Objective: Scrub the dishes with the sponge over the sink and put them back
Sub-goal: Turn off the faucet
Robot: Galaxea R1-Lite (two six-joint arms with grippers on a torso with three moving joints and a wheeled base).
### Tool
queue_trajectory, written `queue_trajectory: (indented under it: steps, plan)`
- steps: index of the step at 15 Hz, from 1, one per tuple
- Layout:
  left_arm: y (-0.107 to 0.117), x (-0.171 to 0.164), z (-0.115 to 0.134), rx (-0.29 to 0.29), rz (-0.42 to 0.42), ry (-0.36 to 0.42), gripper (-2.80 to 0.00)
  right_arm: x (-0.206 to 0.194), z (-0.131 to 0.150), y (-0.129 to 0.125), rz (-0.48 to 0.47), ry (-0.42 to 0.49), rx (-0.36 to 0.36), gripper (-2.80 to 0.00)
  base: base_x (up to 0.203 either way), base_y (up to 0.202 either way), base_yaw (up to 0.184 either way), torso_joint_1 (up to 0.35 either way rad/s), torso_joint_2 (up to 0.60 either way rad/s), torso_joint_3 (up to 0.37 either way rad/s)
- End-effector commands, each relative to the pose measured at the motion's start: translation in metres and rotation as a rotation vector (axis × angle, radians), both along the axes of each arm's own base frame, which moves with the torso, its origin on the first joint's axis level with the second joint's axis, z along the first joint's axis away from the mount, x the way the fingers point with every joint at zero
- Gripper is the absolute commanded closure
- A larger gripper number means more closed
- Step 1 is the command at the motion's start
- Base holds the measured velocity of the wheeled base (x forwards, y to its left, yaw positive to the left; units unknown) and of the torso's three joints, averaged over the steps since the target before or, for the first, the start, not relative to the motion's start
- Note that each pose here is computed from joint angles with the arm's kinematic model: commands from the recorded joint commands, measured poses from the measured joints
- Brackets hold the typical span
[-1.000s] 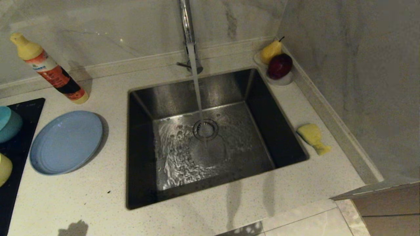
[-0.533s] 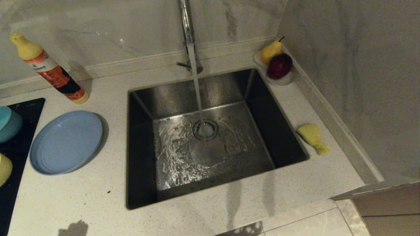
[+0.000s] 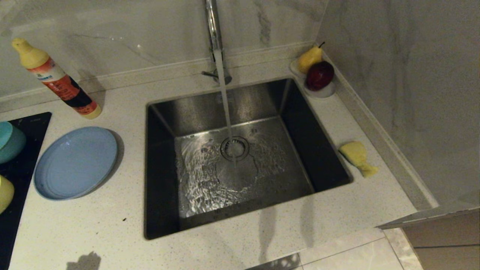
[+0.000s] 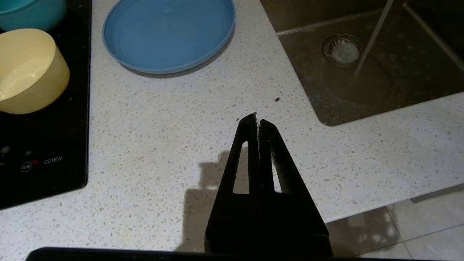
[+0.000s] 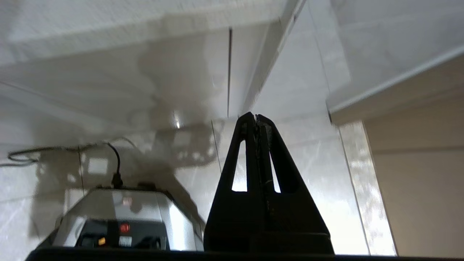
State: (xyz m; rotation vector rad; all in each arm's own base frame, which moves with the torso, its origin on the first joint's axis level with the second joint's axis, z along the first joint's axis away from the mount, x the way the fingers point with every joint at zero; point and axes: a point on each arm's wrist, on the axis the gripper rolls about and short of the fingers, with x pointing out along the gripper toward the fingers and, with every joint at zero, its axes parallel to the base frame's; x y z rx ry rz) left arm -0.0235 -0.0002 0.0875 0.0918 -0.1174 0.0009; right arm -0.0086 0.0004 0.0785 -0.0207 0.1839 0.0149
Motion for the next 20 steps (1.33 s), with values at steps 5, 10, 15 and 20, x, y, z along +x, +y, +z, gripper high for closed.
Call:
queue_trajectory:
  steps: [5,10,15,20]
  plan:
    - [0.0000,0.0033,-0.0110,0.001,0.000,0.039,0.00,-0.0145,-0.0030,-0.0001,0.004,-0.185,0.002,0.00,0.000,0.000,0.000,0.000,0.00,0.000]
    - [0.0000,0.0033,-0.0110,0.001,0.000,0.039,0.00,-0.0142,-0.0026,-0.0003,-0.004,-0.184,0.006,0.00,0.000,0.000,0.000,0.000,0.00,0.000]
    - [0.0000,0.0033,-0.0110,0.001,0.001,0.039,0.00,-0.0143,-0.0026,-0.0003,-0.005,-0.185,0.015,0.00,0.000,0.000,0.000,0.000,0.00,0.000]
    - [0.0000,0.0033,-0.0110,0.000,0.001,0.039,0.00,-0.0143,-0.0026,-0.0003,-0.005,-0.185,0.015,0.00,0.000,0.000,0.000,0.000,0.00,0.000]
